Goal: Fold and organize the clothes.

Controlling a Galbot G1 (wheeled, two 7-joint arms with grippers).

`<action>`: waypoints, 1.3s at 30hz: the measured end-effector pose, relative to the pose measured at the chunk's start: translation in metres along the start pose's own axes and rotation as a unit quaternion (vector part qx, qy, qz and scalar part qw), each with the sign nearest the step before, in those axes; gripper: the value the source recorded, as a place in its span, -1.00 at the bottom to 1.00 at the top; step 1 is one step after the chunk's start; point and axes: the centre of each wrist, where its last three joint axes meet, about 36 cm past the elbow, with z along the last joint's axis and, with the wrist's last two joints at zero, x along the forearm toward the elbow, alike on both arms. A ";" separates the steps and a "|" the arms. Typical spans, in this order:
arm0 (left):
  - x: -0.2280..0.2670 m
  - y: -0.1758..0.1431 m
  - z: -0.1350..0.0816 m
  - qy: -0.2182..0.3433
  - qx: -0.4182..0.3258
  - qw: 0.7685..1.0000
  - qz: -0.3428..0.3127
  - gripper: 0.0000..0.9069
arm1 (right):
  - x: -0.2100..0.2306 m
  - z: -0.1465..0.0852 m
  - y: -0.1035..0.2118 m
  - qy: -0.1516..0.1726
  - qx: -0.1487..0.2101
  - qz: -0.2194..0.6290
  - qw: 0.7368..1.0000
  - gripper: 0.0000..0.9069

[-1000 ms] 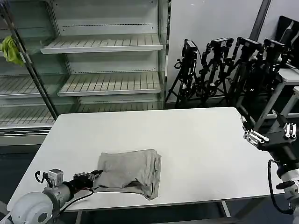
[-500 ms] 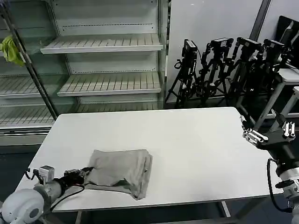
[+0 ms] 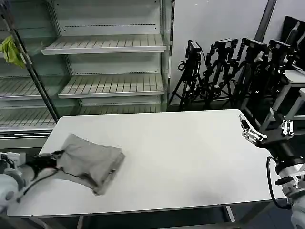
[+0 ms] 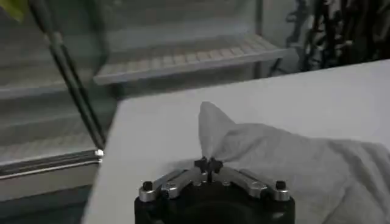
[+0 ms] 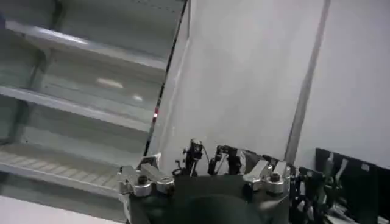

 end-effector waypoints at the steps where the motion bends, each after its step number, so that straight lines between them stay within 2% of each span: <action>1: 0.000 0.007 -0.004 -0.005 -0.002 1.000 -0.010 -0.89 | 0.000 0.000 0.001 0.000 -0.001 -0.001 1.000 1.00; 9: 0.009 0.047 -0.033 -0.044 -0.031 0.996 -0.078 -0.89 | -0.001 -0.001 0.002 -0.005 -0.005 -0.005 1.000 1.00; 14: 0.014 0.052 -0.048 -0.065 -0.058 0.992 -0.097 -0.89 | 0.002 -0.002 0.001 -0.008 -0.006 -0.003 1.000 1.00; 19: 0.020 0.043 -0.058 -0.084 -0.082 0.988 -0.098 -0.89 | 0.007 -0.004 0.000 -0.010 -0.007 0.002 1.000 1.00; 25: 0.026 0.013 -0.059 -0.093 -0.097 0.989 -0.066 -0.87 | 0.014 -0.004 -0.001 -0.009 -0.006 0.010 1.000 1.00; 39: 0.052 -0.095 -0.042 -0.105 -0.081 0.987 0.092 -0.84 | 0.035 -0.004 -0.001 0.008 -0.001 0.024 1.000 1.00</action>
